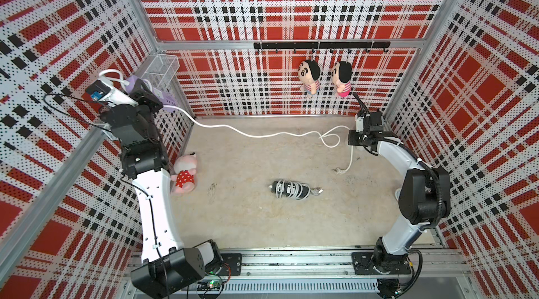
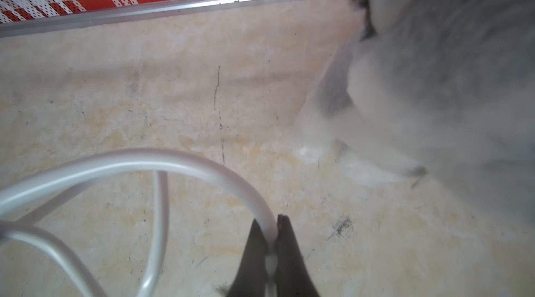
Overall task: Unwrap the cord wrapped around the power strip
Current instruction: Adjust the power cord at the center of the board.
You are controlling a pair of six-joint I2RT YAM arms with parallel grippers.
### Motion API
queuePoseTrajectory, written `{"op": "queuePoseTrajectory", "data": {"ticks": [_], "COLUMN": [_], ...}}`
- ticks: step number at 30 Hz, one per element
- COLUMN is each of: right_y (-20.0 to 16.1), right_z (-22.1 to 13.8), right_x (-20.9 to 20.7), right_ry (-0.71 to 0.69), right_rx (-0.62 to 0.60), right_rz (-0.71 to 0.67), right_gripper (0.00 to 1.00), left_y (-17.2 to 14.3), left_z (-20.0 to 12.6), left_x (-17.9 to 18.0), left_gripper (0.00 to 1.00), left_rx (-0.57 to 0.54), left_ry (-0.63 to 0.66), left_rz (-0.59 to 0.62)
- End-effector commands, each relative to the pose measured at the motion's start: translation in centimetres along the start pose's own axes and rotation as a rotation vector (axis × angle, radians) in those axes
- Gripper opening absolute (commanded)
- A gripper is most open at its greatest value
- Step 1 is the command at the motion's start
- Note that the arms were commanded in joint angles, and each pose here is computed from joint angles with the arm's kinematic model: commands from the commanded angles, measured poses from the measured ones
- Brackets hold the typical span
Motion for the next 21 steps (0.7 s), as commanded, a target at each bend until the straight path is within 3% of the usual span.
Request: {"op": "queuePoseTrajectory", "data": {"ticks": [1,7,11,15,18,19,21], "right_y": [-1.8,-3.0,-3.6,-4.9,-5.2,-5.1,-4.5], "right_z": [0.0,-0.6,-0.1,0.6,0.6,0.3,-0.4], "right_x": [-3.0,-5.1,-4.2,-4.6,-5.0,-5.0,-4.7], "right_ry": [-0.079,-0.138,-0.076,-0.101,-0.122,-0.124,-0.111], "right_rx": [0.037,0.052,0.060,0.127,0.154,0.142,0.120], "right_rz": [0.067,0.072,0.056,0.048,0.034,0.035,0.041], "right_gripper": [0.00,0.00,0.00,0.00,0.14,0.25,0.38], "left_y": [2.0,1.2,-0.4,-0.8,-1.7,-2.4,-4.0], "left_z": [0.1,0.2,-0.4,-1.2,-1.7,-1.9,-2.5], "left_x": [0.3,-0.2,-1.4,-2.9,-4.1,-4.7,-5.9], "left_gripper": [0.00,0.00,0.00,0.00,0.00,0.00,0.00], "left_rx": [-0.027,0.009,0.038,0.050,0.101,0.128,0.176], "left_ry": [0.011,-0.030,-0.090,-0.156,-0.245,-0.282,-0.341], "left_rz": [0.091,0.074,0.020,-0.034,-0.102,-0.127,-0.165]}}
Point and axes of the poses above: each gripper's point midway between its finger pads, its own z axis out along the fingers, its own x axis along the line the jaws close on, y = z × x, the point moved 3 cm from there along -z, back along the fingers, and after that the axes turned 8 degrees about -z, right-handed, at the moved point
